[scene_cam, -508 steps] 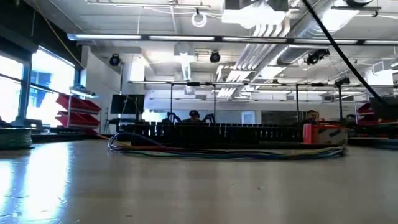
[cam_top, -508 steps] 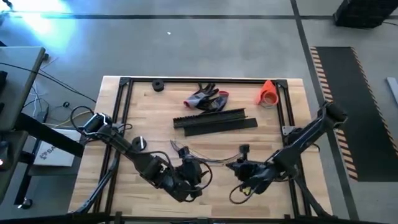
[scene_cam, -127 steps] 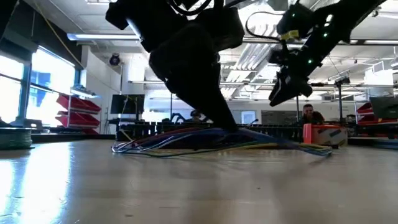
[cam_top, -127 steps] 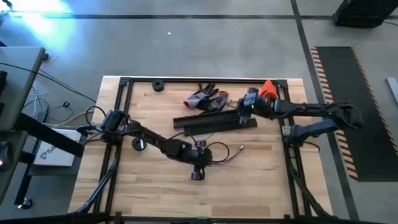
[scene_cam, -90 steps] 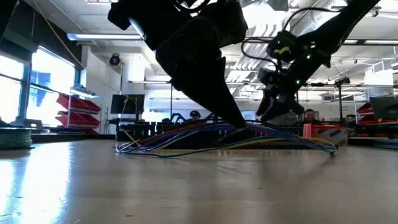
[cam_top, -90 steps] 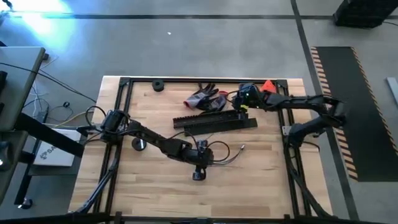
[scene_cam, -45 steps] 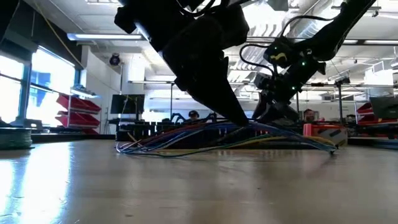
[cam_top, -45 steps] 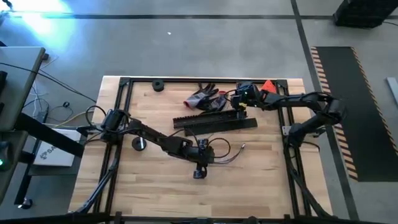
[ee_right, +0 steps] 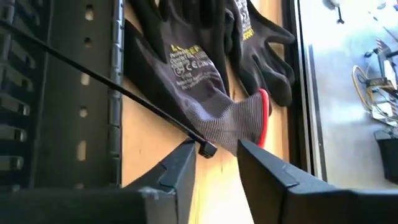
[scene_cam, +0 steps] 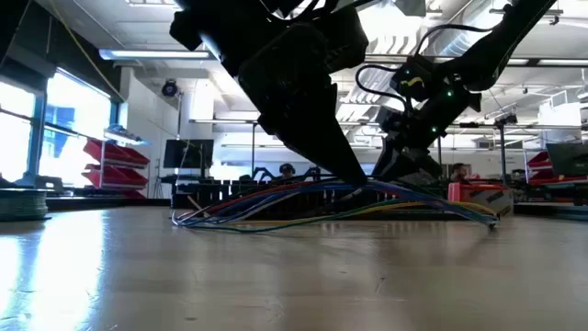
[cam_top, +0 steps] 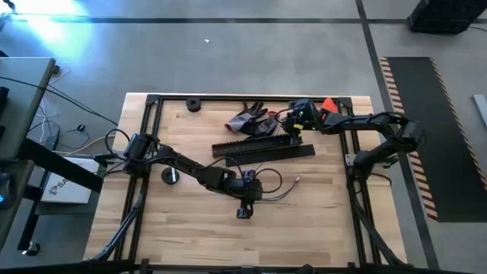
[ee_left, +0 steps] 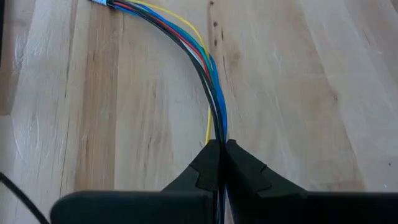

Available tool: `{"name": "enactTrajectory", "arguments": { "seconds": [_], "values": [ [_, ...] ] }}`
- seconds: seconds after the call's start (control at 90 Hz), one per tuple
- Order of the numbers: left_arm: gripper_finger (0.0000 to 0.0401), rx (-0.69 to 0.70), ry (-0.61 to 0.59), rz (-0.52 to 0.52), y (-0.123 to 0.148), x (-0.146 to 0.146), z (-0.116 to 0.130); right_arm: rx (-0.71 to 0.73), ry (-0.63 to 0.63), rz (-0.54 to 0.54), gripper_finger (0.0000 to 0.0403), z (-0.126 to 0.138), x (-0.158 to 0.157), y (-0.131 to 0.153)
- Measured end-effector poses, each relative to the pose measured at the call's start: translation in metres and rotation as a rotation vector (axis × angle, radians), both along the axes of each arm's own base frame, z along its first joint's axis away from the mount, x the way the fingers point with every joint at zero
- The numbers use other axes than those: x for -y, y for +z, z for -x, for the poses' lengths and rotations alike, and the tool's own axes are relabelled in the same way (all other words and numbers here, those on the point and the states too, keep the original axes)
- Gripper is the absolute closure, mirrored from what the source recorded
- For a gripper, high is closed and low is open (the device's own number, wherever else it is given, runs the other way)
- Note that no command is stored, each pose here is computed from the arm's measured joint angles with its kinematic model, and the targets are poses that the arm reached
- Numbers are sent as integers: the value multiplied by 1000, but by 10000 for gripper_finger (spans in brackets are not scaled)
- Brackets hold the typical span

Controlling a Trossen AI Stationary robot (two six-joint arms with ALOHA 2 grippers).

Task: Ziptie cables
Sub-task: Wrap the cables using a black zip tie

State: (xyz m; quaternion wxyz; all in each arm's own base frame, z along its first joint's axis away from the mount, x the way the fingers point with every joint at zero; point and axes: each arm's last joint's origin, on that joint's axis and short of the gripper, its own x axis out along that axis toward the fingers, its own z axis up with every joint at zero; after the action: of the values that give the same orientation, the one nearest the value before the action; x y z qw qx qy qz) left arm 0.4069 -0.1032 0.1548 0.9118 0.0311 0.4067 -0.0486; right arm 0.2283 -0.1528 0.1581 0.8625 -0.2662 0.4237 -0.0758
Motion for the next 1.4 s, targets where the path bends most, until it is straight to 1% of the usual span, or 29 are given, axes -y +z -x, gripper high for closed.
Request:
{"name": "enactTrajectory", "arguments": {
  "seconds": [0.111, 0.256, 0.389, 0.444, 0.5, 0.578, 0.656, 0.711, 0.811, 0.878, 0.978, 1.078, 1.122, 1.156, 1.2, 1.256, 1.333, 1.367, 1.4],
  "values": [
    [400, 0, 4, 4, 0, 0, 0, 1, 1, -1, 344, 0, 0, 0],
    [400, 0, 4, 4, 0, 0, 0, 9, -14, -15, 391, 0, 0, 0],
    [400, -1, 5, 4, 0, 0, 0, 22, -43, -25, 397, 0, 0, 0],
    [400, -1, 6, 5, 0, 0, 0, 14, -77, -5, 399, 0, 1, 1],
    [400, -2, 7, 6, 0, 0, 0, 14, -142, 24, 400, 1, 2, 6],
    [400, -3, 16, 12, 0, 0, 0, 48, -230, 85, 401, 2, 2, 22],
    [400, -3, 31, 19, 0, 0, 0, 79, -286, 149, 402, 5, -4, 42],
    [400, -7, 39, 22, 0, 0, 0, 97, -318, 197, 403, 7, -13, 59],
    [400, -14, 60, 33, -1, -1, 1, 87, -377, 323, 401, 13, -38, 91],
    [400, -12, 86, 21, -1, -1, 1, 87, -413, 391, 401, 18, -59, 109],
    [400, -7, 144, -2, -1, -4, 1, 120, -493, 464, 401, 28, -94, 137],
    [401, -15, 212, -6, -2, -10, 1, 152, -530, 527, 401, 37, -132, 155],
    [401, -17, 233, -8, -2, -12, 1, 201, -518, 506, 402, 40, -148, 162],
    [401, -18, 239, -11, -3, -14, 1, 246, -499, 463, 402, 41, -159, 166],
    [401, -17, 242, -15, -2, -15, 1, 312, -486, 385, 402, 43, -172, 171],
    [401, -17, 243, -20, -2, -16, 0, 359, -456, 268, 402, 44, -186, 175],
    [401, -19, 243, -23, -3, -17, 1, 370, -426, 107, 402, 45, -200, 176],
    [401, -21, 238, -27, -3, -16, 1, 350, -417, 60, 402, 47, -203, 175],
    [401, -25, 231, -35, -3, -16, 1, 324, -418, 36, 403, 49, -204, 172]
  ]
}}
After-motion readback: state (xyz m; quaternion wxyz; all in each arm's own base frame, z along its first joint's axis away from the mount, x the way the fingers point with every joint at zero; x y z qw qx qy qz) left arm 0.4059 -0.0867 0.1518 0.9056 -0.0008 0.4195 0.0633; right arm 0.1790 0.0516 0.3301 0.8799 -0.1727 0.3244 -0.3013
